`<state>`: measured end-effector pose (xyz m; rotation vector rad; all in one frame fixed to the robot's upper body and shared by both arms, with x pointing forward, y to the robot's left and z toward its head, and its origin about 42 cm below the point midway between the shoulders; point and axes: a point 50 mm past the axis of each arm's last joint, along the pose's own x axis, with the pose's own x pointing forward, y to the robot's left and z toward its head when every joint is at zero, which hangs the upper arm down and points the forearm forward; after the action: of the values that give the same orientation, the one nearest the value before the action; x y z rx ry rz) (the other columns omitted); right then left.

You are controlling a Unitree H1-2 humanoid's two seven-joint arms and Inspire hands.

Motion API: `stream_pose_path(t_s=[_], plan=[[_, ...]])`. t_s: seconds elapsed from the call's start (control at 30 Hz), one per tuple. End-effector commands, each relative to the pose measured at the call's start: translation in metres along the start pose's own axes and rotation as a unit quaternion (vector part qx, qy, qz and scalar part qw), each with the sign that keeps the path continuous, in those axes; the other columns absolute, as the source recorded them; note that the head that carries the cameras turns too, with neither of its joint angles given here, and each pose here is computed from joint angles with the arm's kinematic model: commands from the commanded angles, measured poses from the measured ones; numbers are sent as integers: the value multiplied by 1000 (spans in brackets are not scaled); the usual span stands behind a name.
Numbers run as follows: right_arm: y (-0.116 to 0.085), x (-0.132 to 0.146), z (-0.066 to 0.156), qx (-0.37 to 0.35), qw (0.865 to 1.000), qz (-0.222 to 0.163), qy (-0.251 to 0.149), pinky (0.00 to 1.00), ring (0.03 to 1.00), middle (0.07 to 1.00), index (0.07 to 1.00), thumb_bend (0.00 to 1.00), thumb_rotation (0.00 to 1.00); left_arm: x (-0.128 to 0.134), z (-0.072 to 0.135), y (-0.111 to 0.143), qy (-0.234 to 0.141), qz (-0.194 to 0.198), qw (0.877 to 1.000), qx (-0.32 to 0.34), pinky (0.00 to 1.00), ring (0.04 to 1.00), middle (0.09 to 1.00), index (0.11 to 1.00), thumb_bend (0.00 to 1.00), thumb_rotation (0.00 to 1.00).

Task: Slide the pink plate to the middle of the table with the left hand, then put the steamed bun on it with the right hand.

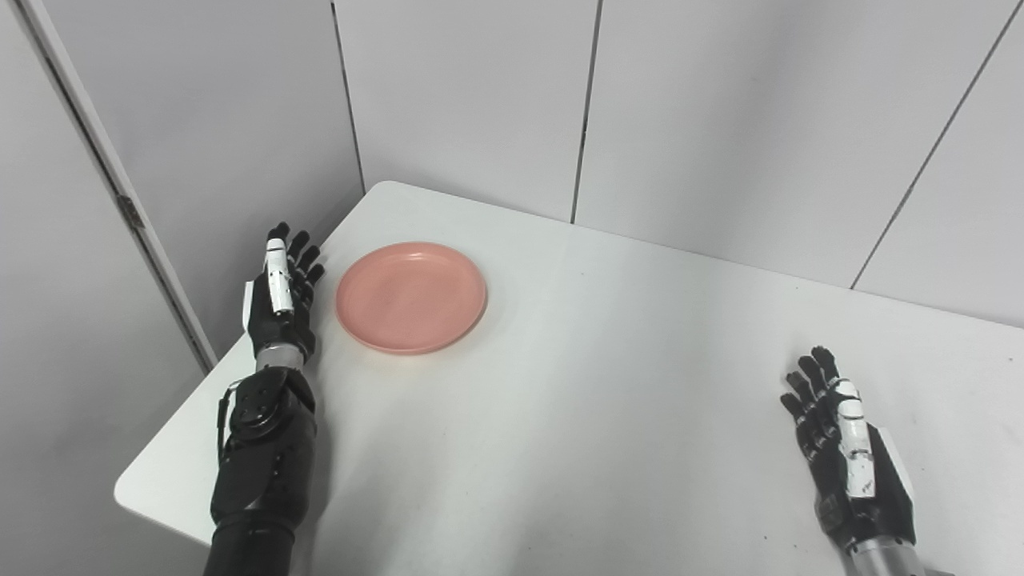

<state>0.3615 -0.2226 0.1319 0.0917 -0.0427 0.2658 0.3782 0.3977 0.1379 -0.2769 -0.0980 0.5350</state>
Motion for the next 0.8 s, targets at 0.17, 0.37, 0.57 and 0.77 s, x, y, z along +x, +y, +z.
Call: stream_pose_path(t_s=[0.17,0.37,0.57,0.77], plan=[[-13,-13,-14,-5,999,-26,45,1000,1000,1000,1000,111,1000,13,6,-7,-8,-8,1000,-6,931,923,924,934,407,1000],[-13,-13,-14,-3,999,-27,43,1000,1000,1000,1000,109,1000,13,-3,-10,3,-12,1000,5,919,914,918,924,398,1000],[-12,-13,-13,0,998,-30,49,1000,1000,1000,1000,105,1000,14,-13,-16,16,-23,1000,11,906,906,917,918,391,1000],[-11,-13,-14,2,999,-27,46,1000,1000,1000,1000,108,1000,15,-21,-23,24,-39,999,17,899,895,912,912,402,1000]])
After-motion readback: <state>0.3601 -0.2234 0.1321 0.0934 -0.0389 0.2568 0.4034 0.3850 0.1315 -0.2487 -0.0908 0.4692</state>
